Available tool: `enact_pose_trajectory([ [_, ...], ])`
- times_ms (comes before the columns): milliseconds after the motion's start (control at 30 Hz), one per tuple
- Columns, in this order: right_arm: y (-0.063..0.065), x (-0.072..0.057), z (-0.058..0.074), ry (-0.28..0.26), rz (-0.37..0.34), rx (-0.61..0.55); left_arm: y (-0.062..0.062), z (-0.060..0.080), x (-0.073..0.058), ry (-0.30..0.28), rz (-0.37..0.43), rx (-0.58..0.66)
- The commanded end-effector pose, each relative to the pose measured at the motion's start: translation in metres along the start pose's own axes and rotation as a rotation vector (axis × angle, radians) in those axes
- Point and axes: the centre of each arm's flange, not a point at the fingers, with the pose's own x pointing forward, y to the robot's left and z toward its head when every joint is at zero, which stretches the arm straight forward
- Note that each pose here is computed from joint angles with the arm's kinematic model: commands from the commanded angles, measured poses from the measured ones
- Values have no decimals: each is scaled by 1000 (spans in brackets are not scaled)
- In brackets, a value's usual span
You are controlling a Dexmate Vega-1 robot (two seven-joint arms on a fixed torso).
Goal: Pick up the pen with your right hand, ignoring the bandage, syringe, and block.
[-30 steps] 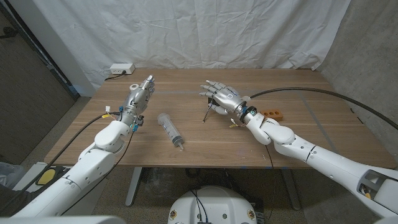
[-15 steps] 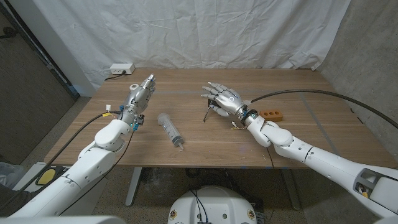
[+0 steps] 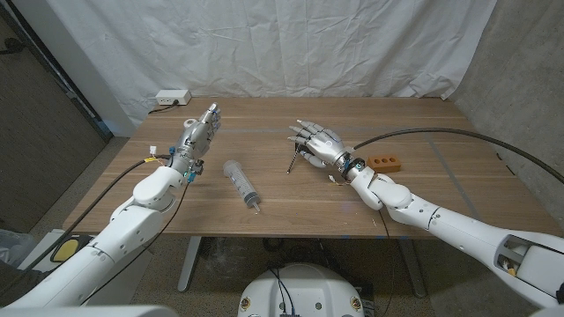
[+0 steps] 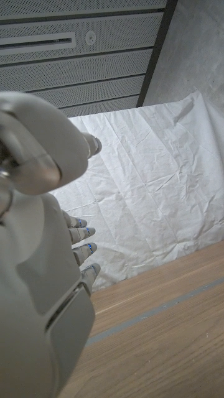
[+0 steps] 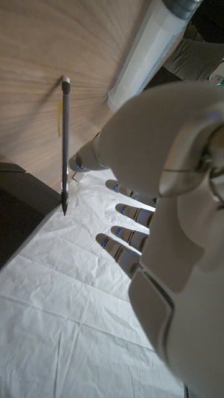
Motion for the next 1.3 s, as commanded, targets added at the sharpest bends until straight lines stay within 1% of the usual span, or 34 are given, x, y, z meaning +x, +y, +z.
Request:
enact_pose_trajectory([
  [33, 10, -1, -1, 20, 1, -6, 1, -2, 11, 18, -24, -13],
  [100, 10, -1, -1, 22, 0, -6, 1, -1, 11, 18, -23, -9],
  [133, 11, -2, -1, 24, -2, -8, 0, 1, 12, 14, -25, -4],
  [300, 17, -2, -1, 24, -4, -9, -2, 2, 13, 18, -28, 1],
  [467, 23, -3, -2, 21, 1, -10, -3, 4, 11, 19, -23, 10],
  [633, 27, -4, -4, 19, 11, -16, -1, 3, 8, 26, -14, 13],
  [900, 30, -5, -5, 14, 6, -27, -4, 3, 8, 35, -18, 18],
  [1067, 31, -6, -5, 14, -14, -21, -6, 4, 8, 33, -20, 20],
  [1300, 33, -5, -6, 15, -20, -22, -8, 2, 7, 44, -18, 17],
])
